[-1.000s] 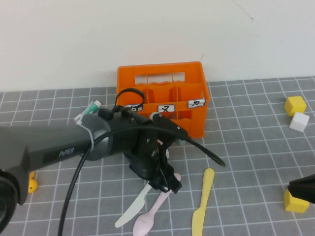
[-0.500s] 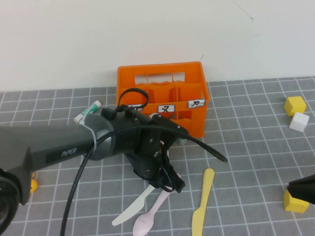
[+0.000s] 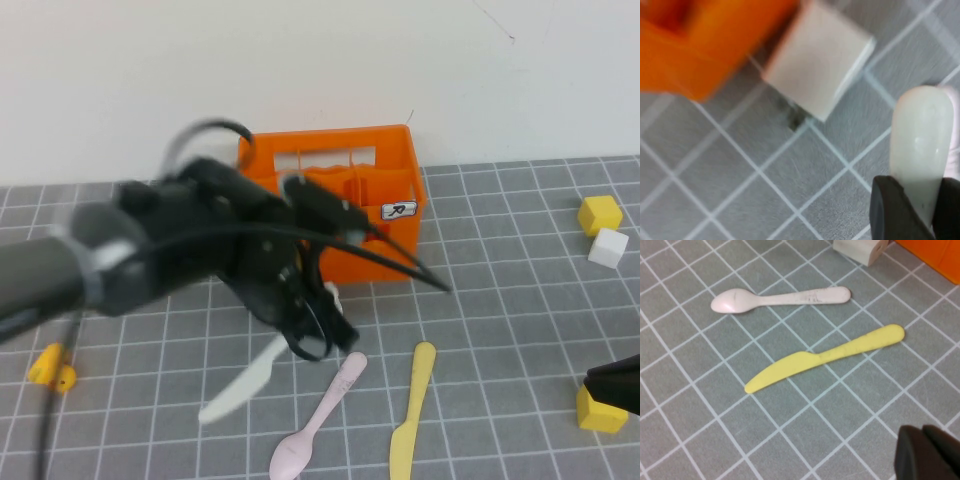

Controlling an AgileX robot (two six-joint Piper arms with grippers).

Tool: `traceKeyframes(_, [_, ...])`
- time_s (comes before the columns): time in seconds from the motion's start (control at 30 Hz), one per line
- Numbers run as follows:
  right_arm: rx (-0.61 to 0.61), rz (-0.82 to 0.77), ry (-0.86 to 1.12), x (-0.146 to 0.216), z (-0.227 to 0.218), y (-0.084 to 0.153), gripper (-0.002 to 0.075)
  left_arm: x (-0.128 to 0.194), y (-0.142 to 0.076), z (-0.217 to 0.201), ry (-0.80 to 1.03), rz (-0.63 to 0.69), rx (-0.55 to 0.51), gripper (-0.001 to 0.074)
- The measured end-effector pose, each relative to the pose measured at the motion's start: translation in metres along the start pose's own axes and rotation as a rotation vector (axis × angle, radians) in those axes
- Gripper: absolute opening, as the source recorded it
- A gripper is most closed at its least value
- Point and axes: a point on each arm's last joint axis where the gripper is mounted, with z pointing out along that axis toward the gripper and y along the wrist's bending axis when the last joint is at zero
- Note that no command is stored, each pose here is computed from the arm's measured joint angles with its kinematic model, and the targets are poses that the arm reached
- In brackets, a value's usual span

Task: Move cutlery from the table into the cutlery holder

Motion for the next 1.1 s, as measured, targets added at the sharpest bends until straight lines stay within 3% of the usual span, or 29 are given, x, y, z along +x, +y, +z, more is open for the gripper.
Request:
traceKeyframes(0.2, [0.000,0.000,0.000,0.000,0.000,0.000,-0.0003,-0.009,0.005,-0.067,-0.238,0.014,-0.010,0.0152])
traceKeyframes(0.4, [0.000,0.000,0.000,0.000,0.000,0.000,-0.0003,-0.023,0.007,-0.133,-0.625,0.014,-0.005,0.0152])
traceKeyframes(0.6, [0.000,0.000,0.000,0.000,0.000,0.000,-0.0003,-0.039,0.006,-0.159,-0.930,0.020,0.004,0.0152])
traceKeyframes(0.83, [0.000,-0.002,0.000,0.000,0.000,0.000,-0.0003,-0.048,0.005,-0.167,-1.075,0.025,0.010,0.0152])
traceKeyframes(1.1, [0.000,-0.002,0.000,0.000,0.000,0.000,-0.0003,-0.049,0.005,-0.169,-1.097,0.027,0.011,0.0152])
